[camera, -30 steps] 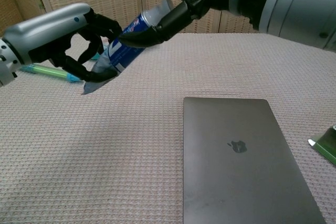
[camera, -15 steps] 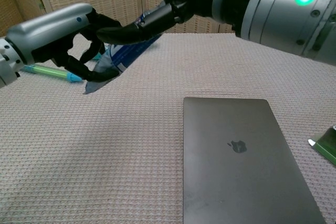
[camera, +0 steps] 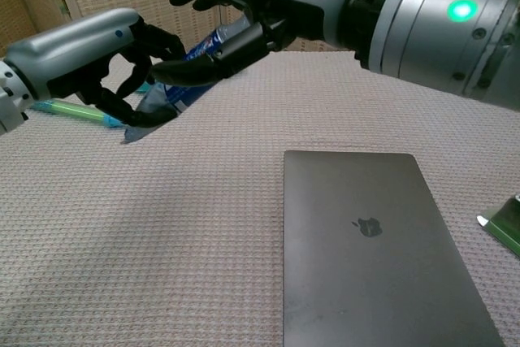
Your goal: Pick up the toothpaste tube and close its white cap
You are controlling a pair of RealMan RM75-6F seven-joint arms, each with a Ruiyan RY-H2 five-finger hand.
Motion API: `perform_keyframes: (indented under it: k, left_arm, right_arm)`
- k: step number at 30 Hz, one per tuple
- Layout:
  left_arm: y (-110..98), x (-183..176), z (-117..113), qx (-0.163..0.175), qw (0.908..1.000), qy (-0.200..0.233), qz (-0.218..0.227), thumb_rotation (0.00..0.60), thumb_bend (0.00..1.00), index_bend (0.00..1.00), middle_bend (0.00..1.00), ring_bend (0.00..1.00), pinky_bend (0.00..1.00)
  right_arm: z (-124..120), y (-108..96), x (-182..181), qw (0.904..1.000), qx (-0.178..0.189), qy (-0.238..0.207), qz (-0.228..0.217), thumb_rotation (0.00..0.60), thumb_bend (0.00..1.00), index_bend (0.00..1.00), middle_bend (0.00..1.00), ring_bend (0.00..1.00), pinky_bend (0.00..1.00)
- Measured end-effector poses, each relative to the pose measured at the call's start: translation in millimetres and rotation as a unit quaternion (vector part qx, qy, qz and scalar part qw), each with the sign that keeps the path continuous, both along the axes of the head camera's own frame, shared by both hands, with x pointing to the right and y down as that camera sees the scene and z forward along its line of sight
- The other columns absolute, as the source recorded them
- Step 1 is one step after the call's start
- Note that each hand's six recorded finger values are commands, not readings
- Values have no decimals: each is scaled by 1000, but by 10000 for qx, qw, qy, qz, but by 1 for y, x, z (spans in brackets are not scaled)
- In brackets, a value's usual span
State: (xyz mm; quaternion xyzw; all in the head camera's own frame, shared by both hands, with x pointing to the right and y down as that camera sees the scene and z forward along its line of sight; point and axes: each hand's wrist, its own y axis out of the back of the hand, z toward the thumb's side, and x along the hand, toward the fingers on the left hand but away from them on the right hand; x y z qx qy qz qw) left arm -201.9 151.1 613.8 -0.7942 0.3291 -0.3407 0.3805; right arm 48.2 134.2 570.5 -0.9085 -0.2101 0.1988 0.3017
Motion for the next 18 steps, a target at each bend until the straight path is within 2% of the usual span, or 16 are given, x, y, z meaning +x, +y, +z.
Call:
perform_keyframes:
  k: [10,13,18]
  left_arm:
    - [2,-4,2,-57,10000,-27,-41,600,794,834,923,790,431]
    - [2,-9,7,-31,9998,-182,-47,600,794,829,923,783,428]
    - [2,-26,25,-67,9972,-737,-63,600,793,765,908,729,381]
  right_arm:
    - [-13,-11,16,9994,149,-156,288,350,340,0,0,0,0]
    - [-19,-19,32,9983,271,-170,484,350,340,0,0,0,0]
    - [-25,-29,59,9963,454,-59,732,348,340,0,0,0,0]
